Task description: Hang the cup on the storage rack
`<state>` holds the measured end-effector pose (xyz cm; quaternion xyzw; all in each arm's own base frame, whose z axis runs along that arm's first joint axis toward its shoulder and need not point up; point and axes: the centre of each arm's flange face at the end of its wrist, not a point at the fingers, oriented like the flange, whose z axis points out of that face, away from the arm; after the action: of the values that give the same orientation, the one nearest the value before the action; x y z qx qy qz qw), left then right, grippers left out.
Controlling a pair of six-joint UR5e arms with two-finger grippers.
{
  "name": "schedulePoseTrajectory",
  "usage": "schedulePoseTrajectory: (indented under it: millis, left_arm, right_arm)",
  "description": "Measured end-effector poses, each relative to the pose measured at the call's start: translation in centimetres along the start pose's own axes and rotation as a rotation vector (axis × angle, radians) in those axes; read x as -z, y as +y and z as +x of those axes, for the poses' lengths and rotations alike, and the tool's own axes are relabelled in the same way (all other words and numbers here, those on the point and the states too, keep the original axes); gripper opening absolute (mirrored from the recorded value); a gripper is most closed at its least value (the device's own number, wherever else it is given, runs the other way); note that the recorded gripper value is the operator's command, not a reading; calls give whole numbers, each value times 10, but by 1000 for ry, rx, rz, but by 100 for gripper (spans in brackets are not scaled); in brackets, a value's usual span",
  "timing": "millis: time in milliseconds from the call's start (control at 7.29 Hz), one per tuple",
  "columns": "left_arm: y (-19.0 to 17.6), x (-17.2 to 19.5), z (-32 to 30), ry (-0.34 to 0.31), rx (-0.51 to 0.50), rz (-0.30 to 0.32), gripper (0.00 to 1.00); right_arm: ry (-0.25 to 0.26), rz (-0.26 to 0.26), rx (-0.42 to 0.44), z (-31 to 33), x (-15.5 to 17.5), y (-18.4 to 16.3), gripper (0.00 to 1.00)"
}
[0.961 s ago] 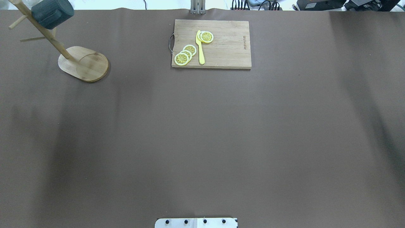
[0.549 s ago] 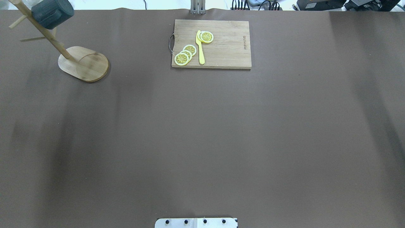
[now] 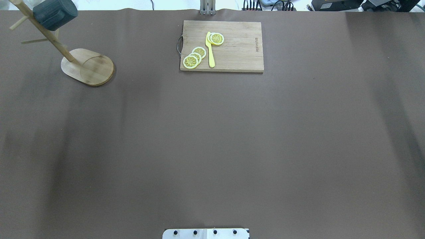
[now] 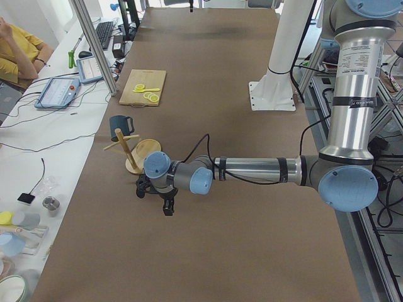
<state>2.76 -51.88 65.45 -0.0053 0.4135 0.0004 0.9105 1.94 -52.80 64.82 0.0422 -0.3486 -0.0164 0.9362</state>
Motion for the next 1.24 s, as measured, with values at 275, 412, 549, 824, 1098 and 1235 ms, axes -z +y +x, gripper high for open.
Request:
schedulePoseTrajectory:
  millis: [275,412,549,824,1098,1235]
  left_arm:
    - [0,5,6,4,-23,16,98]
    - [-1,13,16,5,-46,33,98]
    - [2,24,27,12,-69,55,98]
    - [22,50,44,31,-99,95,98]
    - [50,73,56,40,-128,132,98]
    - [53,77,59,40,-137,138,98]
  right_arm:
    - [-2,-7,-14,2,-3,2,100]
    - [-2,-11,-21,4,-5,3,100]
    - [-2,-14,-25,5,-6,5,100]
    - [-3,-27,-33,9,-11,8,100]
    - [-6,-38,-36,14,-17,9,100]
    - [-7,-35,-31,13,-17,8,100]
